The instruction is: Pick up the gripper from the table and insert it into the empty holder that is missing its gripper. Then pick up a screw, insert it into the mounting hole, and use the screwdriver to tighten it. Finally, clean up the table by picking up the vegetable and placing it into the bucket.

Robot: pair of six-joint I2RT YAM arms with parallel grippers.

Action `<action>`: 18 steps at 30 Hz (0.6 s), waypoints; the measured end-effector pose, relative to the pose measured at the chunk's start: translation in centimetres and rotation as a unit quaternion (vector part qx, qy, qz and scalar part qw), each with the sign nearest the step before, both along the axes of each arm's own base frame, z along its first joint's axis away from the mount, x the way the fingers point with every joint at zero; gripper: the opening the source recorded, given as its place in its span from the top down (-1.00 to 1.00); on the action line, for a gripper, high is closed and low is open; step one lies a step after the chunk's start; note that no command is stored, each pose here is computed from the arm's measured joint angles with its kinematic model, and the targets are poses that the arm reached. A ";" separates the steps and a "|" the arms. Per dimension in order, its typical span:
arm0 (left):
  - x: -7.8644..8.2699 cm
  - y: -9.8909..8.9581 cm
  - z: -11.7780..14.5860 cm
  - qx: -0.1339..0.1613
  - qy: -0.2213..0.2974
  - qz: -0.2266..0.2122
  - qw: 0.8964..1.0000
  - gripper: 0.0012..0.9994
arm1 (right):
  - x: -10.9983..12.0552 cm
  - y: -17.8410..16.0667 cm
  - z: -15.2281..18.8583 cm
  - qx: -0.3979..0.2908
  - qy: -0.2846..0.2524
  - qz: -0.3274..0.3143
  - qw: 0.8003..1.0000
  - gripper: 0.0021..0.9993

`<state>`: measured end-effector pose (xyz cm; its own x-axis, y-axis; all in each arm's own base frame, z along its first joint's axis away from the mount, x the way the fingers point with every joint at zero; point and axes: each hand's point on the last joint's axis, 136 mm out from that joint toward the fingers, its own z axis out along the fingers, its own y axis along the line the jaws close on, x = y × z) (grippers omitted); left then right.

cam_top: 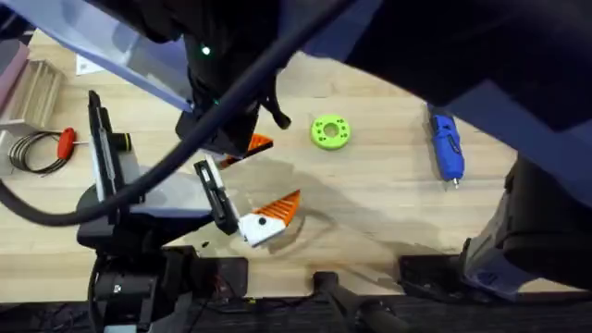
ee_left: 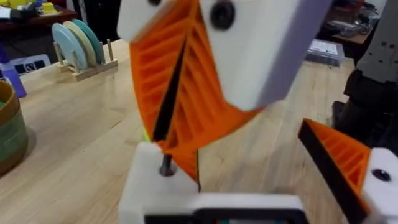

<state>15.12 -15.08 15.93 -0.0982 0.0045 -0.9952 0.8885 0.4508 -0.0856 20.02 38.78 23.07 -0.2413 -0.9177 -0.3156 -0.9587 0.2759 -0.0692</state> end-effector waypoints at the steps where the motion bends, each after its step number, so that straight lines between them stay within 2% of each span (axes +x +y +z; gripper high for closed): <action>1: 0.0 0.0 0.0 0.000 0.000 0.000 1.000 -0.97 | 0.0 0.0 0.0 -0.001 0.000 0.000 1.000 0.99; 18: 0.0 0.0 0.0 -0.001 0.002 0.000 1.000 -0.97 | 0.0 0.0 -0.3 -0.005 0.002 0.000 1.000 0.99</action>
<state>15.12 -15.08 15.92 -0.1024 0.0025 -0.9947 0.8880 0.4509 -0.0903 20.02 38.79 22.75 -0.2428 -0.9205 -0.3061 -0.9590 0.2753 -0.0672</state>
